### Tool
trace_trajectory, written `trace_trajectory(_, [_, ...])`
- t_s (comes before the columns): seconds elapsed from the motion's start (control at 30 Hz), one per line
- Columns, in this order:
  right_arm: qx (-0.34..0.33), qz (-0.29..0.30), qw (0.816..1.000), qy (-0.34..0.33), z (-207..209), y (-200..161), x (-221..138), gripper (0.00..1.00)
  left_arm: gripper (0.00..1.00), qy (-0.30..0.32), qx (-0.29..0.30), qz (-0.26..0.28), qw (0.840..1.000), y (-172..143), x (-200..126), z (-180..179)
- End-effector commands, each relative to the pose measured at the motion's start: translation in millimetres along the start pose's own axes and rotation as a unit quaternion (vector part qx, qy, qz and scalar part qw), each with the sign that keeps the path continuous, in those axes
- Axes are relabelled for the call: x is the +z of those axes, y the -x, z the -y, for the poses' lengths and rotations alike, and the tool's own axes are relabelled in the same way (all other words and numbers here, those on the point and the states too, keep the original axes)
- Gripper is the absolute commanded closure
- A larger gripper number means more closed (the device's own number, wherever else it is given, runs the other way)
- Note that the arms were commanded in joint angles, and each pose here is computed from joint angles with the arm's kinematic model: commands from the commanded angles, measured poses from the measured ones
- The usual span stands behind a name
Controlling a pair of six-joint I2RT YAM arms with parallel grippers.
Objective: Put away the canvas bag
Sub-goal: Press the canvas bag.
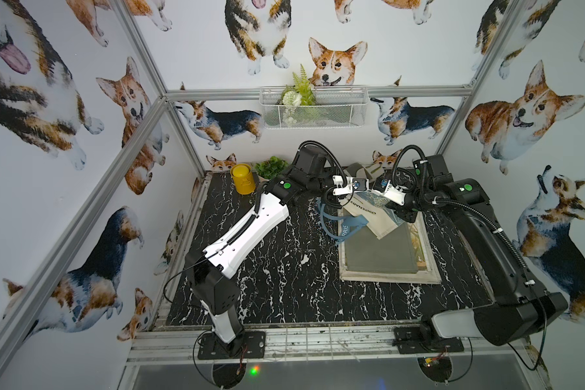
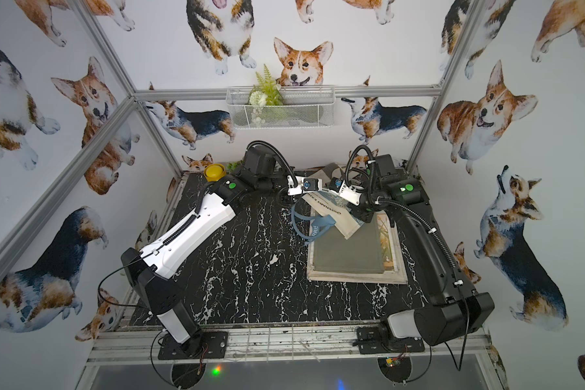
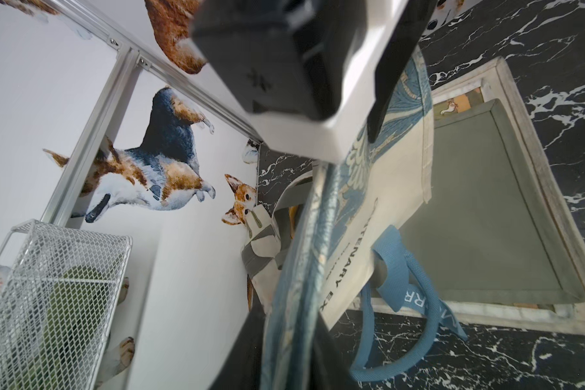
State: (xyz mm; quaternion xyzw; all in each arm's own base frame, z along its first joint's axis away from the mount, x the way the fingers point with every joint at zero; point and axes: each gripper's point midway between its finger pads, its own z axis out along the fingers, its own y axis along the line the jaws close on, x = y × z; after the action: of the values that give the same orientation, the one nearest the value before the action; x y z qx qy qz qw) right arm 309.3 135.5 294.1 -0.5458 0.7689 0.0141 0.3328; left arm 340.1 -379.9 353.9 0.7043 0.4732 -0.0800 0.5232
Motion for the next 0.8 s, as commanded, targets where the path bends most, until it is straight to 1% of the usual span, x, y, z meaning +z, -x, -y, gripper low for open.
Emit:
trace_trajectory(0.0, [0.004,0.063,0.998,-0.001,1,22,-4,0.70,1.00,0.002,-0.016,-0.001,1.000,-5,-6,-3])
trace_trajectory(0.07, [0.023,0.081,0.996,0.021,-6,23,-3,0.55,1.00,0.013,-0.027,0.017,0.999,-4,-14,-10])
trace_trajectory(0.13, [0.049,0.107,0.992,0.038,-9,23,-3,0.46,1.00,0.024,-0.034,0.046,0.998,0,-24,-17])
trace_trajectory(0.17, [0.066,0.124,0.989,0.041,-9,24,-3,0.44,1.00,0.023,-0.040,0.065,0.997,0,-26,-17])
trace_trajectory(0.2, [0.083,0.143,0.985,0.040,-7,25,-3,0.43,1.00,0.033,-0.042,0.090,0.995,8,-41,-23])
trace_trajectory(0.23, [0.090,0.161,0.982,0.044,-9,26,-3,0.42,1.00,0.036,-0.050,0.107,0.992,11,-48,-26])
trace_trajectory(0.33, [0.103,0.205,0.972,0.041,-12,32,-4,0.32,1.00,0.043,-0.082,0.148,0.985,14,-68,-36])
trace_trajectory(0.47, [0.107,0.238,0.964,0.040,-12,37,1,0.30,1.00,0.028,-0.092,0.190,0.977,21,-87,-35])
trace_trajectory(0.53, [0.108,0.259,0.959,0.037,-8,43,1,0.30,1.00,0.018,-0.098,0.201,0.974,24,-91,-33])
trace_trajectory(0.7, [0.094,0.318,0.943,-0.003,10,62,-9,0.29,1.00,0.003,-0.109,0.202,0.973,22,-95,-24])
trace_trajectory(0.77, [0.085,0.331,0.940,-0.011,12,66,-13,0.31,1.00,0.007,-0.116,0.196,0.974,17,-95,-24])
